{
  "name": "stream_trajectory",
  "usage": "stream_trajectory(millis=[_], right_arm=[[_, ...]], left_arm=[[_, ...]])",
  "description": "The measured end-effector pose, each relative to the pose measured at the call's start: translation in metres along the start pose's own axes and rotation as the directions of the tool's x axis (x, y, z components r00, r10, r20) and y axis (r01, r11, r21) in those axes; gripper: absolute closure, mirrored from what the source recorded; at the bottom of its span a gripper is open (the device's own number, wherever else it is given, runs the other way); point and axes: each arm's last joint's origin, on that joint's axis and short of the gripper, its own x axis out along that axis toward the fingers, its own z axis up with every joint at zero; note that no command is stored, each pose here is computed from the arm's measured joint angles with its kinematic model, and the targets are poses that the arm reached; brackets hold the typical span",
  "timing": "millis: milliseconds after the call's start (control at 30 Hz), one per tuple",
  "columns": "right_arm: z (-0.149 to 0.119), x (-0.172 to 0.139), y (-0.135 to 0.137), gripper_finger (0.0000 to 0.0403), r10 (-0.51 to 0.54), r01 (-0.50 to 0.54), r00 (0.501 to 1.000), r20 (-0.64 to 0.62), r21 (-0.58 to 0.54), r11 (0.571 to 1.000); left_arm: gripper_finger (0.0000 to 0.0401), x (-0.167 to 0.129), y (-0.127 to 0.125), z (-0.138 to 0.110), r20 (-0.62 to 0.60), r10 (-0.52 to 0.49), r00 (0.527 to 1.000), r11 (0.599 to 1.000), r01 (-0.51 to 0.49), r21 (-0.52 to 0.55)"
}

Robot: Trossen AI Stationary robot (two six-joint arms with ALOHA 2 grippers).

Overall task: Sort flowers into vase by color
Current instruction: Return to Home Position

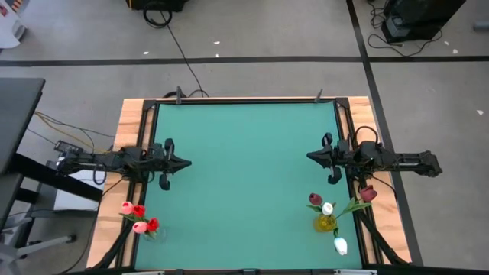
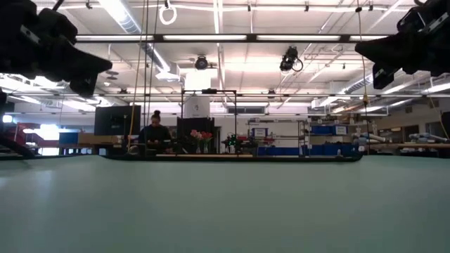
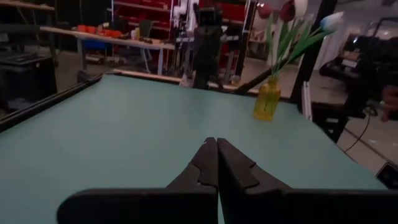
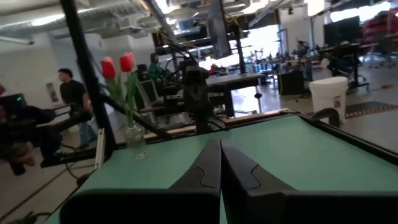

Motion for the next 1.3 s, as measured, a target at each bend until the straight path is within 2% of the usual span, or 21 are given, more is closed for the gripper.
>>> stream_trajectory(millis=[167, 333, 400, 533, 1300], right_arm=[[-0.0006, 0.0, -0.0001, 0.0398, -0.002, 0.002, 1.0, -0.006, -0.025, 1.0], [0.0001, 0.0, -0.0012, 0.0384, -0.042, 0.042, 0.999, 0.006, 0.044, 0.998], [0.0006, 0.0, -0.0012, 0.0375, -0.044, 0.043, 0.999, 0.012, 0.05, 0.998], [0.0005, 0.0, -0.001, 0.0365, -0.035, 0.035, 0.999, 0.01, 0.05, 0.998], [0.0005, 0.0, -0.001, 0.0366, -0.035, 0.034, 0.999, 0.01, 0.051, 0.998]], left_arm=[[0.0401, 0.0018, 0.0002, -0.0025, 0.036, -0.007, 0.999, 1.0, 0.006, 0.013], [0.0401, 0.0018, 0.0001, -0.0019, 0.042, -0.007, 0.999, 1.0, 0.008, -0.026], [0.0398, 0.0018, 0.0001, -0.002, 0.041, -0.007, 0.999, 0.998, 0.009, -0.06], [0.0386, 0.0018, 0.0001, -0.0021, 0.041, -0.006, 0.999, 0.998, 0.009, -0.062], [0.0376, 0.0019, 0.0002, -0.0024, 0.04, -0.006, 0.999, 0.998, 0.008, -0.062]])
